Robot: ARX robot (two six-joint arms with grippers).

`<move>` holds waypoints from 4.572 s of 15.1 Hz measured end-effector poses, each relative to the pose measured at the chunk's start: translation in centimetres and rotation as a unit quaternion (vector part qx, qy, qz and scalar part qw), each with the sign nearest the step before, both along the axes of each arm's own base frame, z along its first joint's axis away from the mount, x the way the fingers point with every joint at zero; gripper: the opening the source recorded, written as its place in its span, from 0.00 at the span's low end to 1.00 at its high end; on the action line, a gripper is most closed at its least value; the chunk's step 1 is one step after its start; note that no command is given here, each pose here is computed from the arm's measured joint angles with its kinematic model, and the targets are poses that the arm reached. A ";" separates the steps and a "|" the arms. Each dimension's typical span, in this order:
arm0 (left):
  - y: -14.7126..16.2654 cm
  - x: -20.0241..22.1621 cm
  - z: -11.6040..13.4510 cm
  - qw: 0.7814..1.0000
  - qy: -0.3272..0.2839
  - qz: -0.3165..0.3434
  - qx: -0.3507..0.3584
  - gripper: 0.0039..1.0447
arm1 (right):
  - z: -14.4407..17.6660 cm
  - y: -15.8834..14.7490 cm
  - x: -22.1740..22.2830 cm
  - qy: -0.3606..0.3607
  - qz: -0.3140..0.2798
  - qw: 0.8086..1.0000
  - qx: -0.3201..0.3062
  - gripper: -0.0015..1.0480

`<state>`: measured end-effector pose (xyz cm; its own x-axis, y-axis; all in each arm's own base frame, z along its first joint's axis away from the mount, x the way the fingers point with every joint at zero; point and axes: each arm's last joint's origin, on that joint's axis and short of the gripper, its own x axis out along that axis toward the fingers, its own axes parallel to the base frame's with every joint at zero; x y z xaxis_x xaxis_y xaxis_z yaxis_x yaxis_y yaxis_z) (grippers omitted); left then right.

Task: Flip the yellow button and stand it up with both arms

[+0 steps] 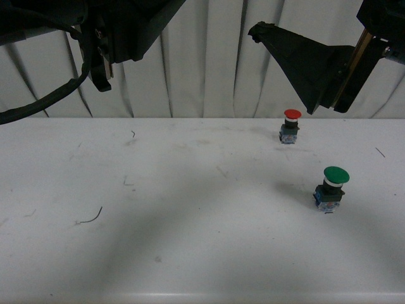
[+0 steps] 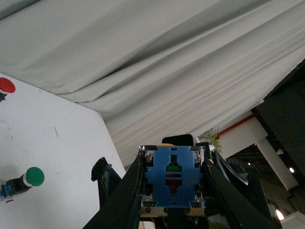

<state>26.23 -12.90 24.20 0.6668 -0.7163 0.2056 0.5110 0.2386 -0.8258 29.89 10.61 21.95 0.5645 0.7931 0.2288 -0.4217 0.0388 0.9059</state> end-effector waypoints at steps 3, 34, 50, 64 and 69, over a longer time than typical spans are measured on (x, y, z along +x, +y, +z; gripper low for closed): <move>0.1 0.1 0.0 1.000 -0.002 0.002 -0.001 0.29 | 0.6 0.2 -0.8 -0.034 -0.003 0.999 -0.015 0.94; 19.6 4.5 -1.4 0.969 0.057 0.240 0.019 0.94 | 0.5 -2.2 2.4 0.055 -0.044 0.996 0.063 0.34; 17.9 -10.7 -6.5 0.790 -0.095 0.387 0.467 0.01 | -3.1 -1.2 3.9 0.103 -0.040 0.993 0.044 0.34; 12.8 -14.3 -7.2 0.784 -0.112 0.393 0.466 0.01 | -2.8 -0.9 3.7 0.089 -0.038 0.995 0.035 0.34; 12.9 -15.1 -7.2 0.782 -0.109 0.397 0.467 0.01 | -2.7 -0.5 3.5 0.082 -0.032 0.996 0.032 0.34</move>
<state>11.18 0.00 16.95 0.9999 0.0004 0.0105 -0.0002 0.9999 -0.0147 33.41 10.16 19.30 0.6471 0.7411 0.1787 -0.2672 0.0009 0.9636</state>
